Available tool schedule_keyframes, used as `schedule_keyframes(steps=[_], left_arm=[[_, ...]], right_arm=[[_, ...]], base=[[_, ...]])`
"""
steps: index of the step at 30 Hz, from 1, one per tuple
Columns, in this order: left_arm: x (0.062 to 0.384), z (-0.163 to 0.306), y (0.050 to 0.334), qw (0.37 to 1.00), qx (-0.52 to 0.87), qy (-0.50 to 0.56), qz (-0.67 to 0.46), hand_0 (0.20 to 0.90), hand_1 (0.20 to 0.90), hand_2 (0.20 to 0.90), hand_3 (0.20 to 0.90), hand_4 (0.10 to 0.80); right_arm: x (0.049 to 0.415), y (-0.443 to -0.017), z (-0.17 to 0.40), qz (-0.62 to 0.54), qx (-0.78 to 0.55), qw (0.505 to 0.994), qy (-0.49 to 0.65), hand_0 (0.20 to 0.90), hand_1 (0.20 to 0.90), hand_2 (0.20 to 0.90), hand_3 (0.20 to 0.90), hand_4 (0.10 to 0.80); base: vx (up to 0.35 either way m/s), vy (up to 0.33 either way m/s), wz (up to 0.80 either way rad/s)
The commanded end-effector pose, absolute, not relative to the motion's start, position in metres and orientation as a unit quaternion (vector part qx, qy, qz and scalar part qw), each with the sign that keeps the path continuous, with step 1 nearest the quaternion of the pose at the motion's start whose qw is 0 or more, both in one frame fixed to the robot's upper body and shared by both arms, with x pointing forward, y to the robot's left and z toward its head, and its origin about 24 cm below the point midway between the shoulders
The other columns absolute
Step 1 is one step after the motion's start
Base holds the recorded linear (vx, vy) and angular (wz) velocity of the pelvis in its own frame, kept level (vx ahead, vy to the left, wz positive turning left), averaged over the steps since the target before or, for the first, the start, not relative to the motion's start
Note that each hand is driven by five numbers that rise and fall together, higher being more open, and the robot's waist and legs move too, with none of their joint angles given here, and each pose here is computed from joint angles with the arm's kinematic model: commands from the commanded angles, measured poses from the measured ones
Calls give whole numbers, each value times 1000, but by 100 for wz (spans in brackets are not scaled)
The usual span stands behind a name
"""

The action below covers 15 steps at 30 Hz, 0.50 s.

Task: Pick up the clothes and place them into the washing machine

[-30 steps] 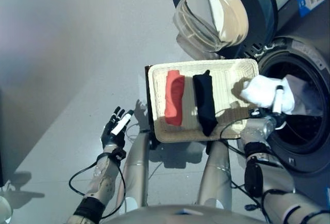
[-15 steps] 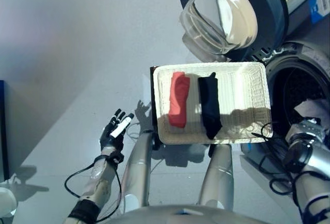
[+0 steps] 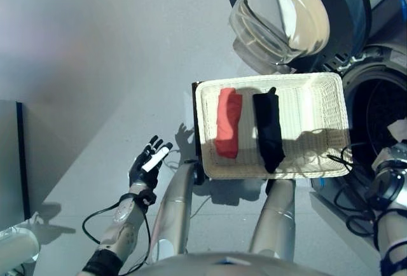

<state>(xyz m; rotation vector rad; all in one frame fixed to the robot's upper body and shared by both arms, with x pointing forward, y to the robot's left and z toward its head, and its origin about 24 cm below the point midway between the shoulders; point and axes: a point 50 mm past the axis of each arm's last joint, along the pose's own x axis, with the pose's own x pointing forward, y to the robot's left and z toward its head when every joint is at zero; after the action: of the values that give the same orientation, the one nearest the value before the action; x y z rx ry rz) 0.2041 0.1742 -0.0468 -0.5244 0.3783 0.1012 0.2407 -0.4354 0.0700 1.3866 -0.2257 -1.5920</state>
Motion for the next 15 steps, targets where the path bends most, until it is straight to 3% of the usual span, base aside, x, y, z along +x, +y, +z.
schedule_keyframes(steps=[1,6,11,15], left_arm=[[209,-32,189,956,-255,129,61,900,900,900,900,800],[211,-30,188,958,-252,122,53,900,900,900,900,800],[215,-27,196,964,-235,104,62,900,900,900,900,800],[216,-26,199,965,-231,98,71,900,900,900,900,800]], right_arm=[[221,-459,90,-671,481,546,-143,900,900,900,900,800],[246,-438,79,-635,450,619,-104,900,900,900,900,800],[285,-383,48,-552,296,779,22,900,900,900,900,800],[306,-343,34,-493,252,831,58,900,900,900,900,800]], base=[[-5,7,5],[-17,8,10],[-12,21,11],[0,0,0]])
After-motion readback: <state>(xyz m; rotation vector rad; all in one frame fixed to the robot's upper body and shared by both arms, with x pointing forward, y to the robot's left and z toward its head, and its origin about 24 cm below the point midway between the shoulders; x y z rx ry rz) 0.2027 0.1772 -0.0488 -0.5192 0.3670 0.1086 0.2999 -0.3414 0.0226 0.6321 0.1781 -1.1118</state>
